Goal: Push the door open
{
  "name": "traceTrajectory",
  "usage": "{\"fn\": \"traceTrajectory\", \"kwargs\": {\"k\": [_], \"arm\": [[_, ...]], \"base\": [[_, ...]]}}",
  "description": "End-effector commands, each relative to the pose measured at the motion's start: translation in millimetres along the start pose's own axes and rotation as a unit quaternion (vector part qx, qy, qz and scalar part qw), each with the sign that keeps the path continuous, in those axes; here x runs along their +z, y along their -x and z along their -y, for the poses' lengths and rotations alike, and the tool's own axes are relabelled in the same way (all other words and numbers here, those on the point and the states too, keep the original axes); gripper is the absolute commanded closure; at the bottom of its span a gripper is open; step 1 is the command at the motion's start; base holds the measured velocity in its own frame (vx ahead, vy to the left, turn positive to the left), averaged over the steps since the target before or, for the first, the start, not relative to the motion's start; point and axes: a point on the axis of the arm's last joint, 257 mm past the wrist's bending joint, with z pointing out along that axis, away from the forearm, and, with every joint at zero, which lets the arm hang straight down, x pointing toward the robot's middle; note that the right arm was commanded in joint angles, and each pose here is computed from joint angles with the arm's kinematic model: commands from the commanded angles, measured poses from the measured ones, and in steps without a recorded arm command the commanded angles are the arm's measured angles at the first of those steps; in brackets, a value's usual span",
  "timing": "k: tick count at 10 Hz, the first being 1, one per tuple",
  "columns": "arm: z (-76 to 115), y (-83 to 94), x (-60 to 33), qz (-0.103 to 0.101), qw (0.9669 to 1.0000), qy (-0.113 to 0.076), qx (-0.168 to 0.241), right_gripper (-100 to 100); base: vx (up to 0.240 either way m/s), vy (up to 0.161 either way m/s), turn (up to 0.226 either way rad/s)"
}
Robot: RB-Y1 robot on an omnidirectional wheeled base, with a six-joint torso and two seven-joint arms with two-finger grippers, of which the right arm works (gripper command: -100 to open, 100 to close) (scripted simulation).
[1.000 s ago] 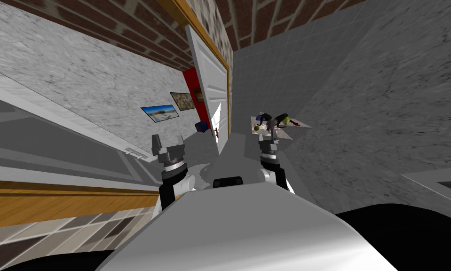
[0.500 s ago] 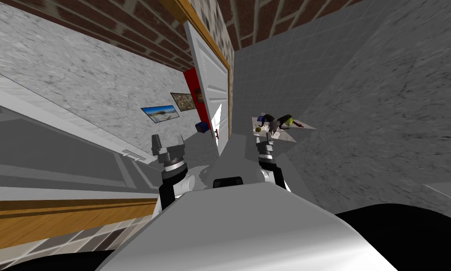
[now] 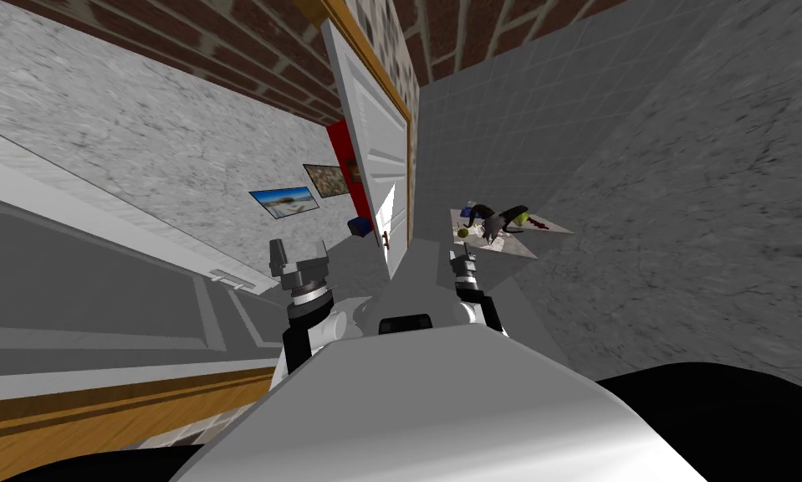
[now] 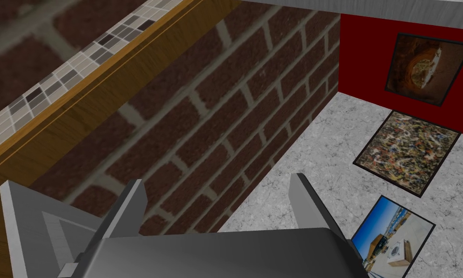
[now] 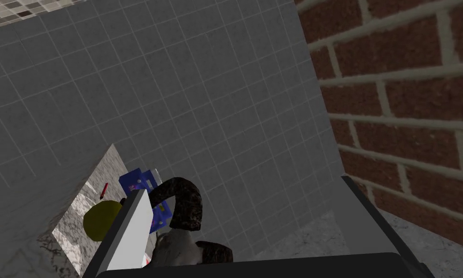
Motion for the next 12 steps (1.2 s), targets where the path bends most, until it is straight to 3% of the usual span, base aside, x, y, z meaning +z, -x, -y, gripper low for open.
{"fn": "traceTrajectory", "kwargs": {"k": [1,5,8,10,11,12], "arm": [[19.4,1.2,-2.1,0.003,0.9995,-0.03,0.01,-100],[71.8,1.6,-14.0,0.007,0.9938,-0.105,0.036,-100],[112.9,-2.0,-28.4,0.007,0.9847,-0.164,0.056,-100],[139.0,-6.0,-40.1,0.004,0.9765,-0.203,0.071,-100],[139.1,-5.8,-40.1,0.006,0.9762,-0.203,0.075,-100],[152.3,-8.5,-46.9,0.004,0.9712,-0.223,0.083,-100]], "base": [[0.088,-0.011,0.032],[0.104,-0.017,0.028],[0.101,-0.019,0.035],[0.1,-0.015,0.028],[0.054,-0.022,0.012],[0.054,-0.017,0.02]]}}
